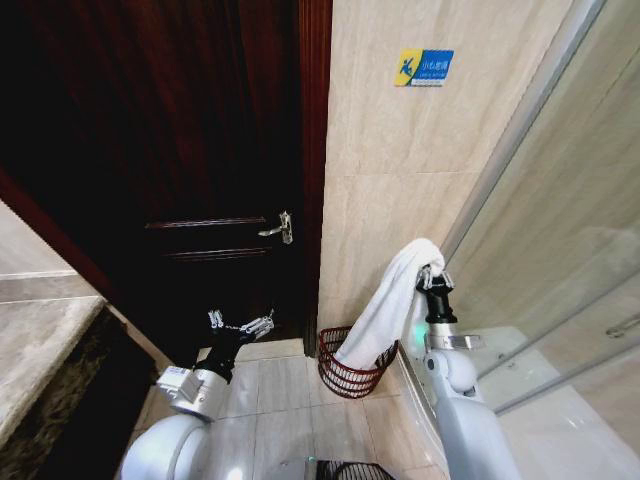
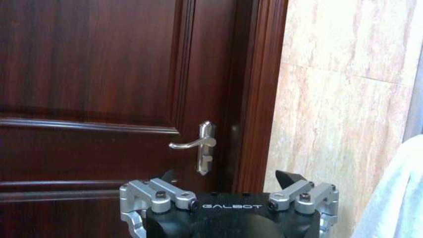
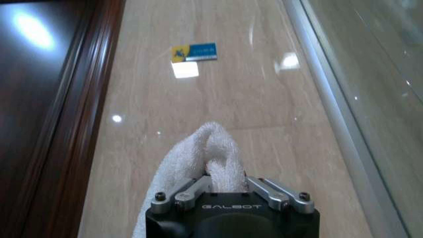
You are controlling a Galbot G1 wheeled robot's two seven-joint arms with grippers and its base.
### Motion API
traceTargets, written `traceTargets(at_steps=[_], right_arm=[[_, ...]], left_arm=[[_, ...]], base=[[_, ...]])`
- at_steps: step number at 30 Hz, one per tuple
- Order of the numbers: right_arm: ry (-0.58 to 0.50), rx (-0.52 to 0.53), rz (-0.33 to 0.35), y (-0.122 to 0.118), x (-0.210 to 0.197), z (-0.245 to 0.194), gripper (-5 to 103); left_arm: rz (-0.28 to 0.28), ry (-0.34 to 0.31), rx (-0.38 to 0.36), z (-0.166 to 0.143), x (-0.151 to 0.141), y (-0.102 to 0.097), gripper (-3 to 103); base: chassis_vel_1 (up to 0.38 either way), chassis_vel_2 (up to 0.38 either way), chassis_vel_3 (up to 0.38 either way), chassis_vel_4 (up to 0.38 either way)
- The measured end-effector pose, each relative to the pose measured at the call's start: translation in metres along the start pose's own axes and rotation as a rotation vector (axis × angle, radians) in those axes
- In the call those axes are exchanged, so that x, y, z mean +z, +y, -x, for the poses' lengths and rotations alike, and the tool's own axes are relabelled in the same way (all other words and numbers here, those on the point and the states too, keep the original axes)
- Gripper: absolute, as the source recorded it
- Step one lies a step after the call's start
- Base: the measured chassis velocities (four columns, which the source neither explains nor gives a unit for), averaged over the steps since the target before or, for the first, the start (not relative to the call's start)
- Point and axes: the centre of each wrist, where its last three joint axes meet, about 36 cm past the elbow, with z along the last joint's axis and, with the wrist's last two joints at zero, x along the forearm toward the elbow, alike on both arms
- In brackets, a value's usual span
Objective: Discard the used towel into the hamper.
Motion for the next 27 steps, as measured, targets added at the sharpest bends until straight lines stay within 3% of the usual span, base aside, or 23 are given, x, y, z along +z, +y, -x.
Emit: traceTargets(at_steps=[12, 20, 22, 27], right_arm=[[0.048, 0.004, 0.01, -0.009, 0.023, -0.024, 8], [0.049, -0.035, 0.034, -0.01, 0.033, -0.038, 8], [0.092, -0.102, 0.068, -0.014, 0.042, -0.061, 8], [0.159, -0.084, 0.085, -0.017, 0.06, -0.091, 8]], left_arm=[[0.0, 0.0, 0.0, 0.0, 0.0, 0.0, 100], [0.0, 0.0, 0.0, 0.0, 0.0, 0.0, 100], [0.0, 0.0, 0.0, 0.0, 0.0, 0.0, 100], [0.0, 0.0, 0.0, 0.0, 0.0, 0.0, 100]], base=[[-0.029, 0.031, 0.029, -0.034], [-0.161, 0.15, 0.168, -0.15], [-0.136, 0.135, 0.134, -0.086], [-0.06, 0.035, 0.03, -0.01]])
